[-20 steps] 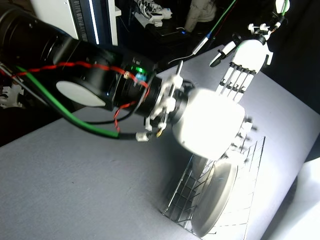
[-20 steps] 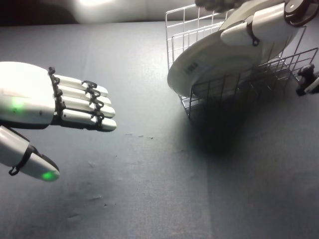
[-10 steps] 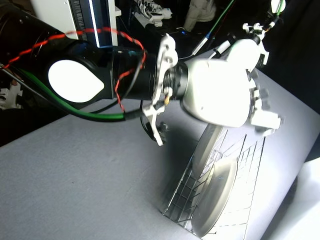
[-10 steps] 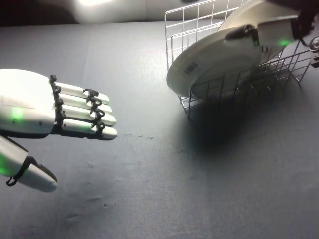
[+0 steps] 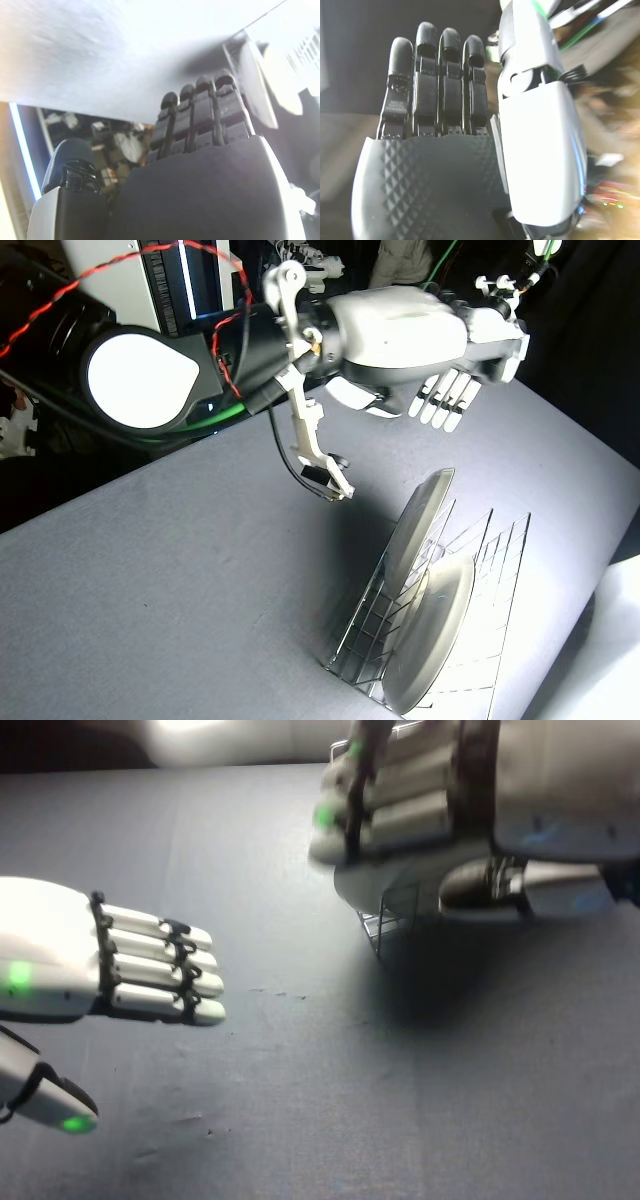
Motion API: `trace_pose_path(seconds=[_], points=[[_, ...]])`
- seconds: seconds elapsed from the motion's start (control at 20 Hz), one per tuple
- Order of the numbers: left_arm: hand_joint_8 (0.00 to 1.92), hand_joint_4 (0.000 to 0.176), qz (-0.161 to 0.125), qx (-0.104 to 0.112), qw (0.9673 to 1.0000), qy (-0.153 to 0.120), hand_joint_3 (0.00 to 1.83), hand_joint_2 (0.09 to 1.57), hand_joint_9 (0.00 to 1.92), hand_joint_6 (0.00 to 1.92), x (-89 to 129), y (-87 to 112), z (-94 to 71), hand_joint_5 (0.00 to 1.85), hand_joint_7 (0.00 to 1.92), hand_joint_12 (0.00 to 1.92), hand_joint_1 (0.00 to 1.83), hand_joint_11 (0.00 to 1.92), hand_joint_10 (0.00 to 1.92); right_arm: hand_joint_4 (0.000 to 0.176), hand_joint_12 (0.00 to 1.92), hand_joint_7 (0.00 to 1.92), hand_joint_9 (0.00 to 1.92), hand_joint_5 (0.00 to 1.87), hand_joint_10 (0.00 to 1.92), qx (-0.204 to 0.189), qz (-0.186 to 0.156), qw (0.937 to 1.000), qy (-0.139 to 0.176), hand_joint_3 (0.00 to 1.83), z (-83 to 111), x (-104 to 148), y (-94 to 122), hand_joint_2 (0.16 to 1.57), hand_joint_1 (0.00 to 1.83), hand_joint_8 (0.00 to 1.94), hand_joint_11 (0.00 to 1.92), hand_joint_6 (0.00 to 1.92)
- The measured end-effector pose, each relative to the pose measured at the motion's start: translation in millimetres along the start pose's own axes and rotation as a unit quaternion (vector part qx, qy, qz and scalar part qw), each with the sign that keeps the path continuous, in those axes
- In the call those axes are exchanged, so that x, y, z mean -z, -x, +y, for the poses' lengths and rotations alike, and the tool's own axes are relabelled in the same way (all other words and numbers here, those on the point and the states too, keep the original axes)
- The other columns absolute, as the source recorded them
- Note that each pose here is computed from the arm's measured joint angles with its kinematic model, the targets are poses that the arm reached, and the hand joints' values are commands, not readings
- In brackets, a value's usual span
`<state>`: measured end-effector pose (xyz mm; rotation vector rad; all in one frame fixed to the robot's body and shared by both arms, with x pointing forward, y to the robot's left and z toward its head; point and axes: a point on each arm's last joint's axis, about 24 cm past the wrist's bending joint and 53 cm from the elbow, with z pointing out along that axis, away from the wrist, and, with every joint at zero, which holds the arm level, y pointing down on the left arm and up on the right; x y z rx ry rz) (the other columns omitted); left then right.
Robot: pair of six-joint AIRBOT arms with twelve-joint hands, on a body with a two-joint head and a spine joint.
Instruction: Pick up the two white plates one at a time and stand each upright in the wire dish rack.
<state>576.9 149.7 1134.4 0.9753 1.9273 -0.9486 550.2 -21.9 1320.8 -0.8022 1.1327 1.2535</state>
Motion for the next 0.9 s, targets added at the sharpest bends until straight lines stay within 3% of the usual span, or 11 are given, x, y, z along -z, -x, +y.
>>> trace_pose_path(seconds=[0.1,0.3,0.55,0.7,0.9], points=[[0.00,0.000,-0.014,0.002,0.9999,0.007,0.00,1.18,0.00,0.01,5.0,9.5,2.9,0.05,0.01,0.00,0.00,0.00,0.00,0.000,1.27,0.57,0.55,0.57,0.00,0.015,0.003,0.9995,0.028,0.00,16.8,2.0,-0.4,1.06,1.19,0.00,0.00,0.00],[0.00,0.000,-0.019,0.009,0.9997,0.010,0.01,1.20,0.00,0.01,8.3,14.4,4.2,0.04,0.00,0.00,0.00,0.00,0.00,0.000,1.27,0.57,0.55,0.58,0.00,0.020,0.000,0.9993,0.032,0.00,20.5,6.3,3.5,1.06,1.21,0.00,0.01,0.01],[0.01,0.000,-0.013,-0.017,0.9998,0.002,0.00,1.17,0.01,0.01,12.4,18.9,-6.0,0.06,0.03,0.01,0.00,0.01,0.00,0.000,1.29,0.53,0.53,0.47,0.01,0.025,-0.006,0.9982,0.054,0.02,35.7,11.8,8.4,1.12,1.19,0.00,0.01,0.00],[0.00,0.000,-0.004,-0.024,0.9997,-0.003,0.00,1.16,0.02,0.00,13.5,14.5,-8.2,0.07,0.06,0.02,0.00,0.02,0.00,0.000,1.29,0.54,0.54,0.51,0.01,0.030,-0.002,0.9983,0.050,0.01,34.6,16.0,8.5,1.14,1.23,0.00,0.01,0.01],[0.00,0.000,-0.013,-0.021,0.9997,0.001,0.00,1.16,0.00,0.00,15.9,20.5,-5.7,0.04,0.01,0.00,0.00,0.00,0.00,0.000,1.31,0.58,0.57,0.54,0.02,0.035,-0.001,0.9984,0.045,0.00,32.5,20.4,10.7,1.13,1.22,0.02,0.02,0.02]])
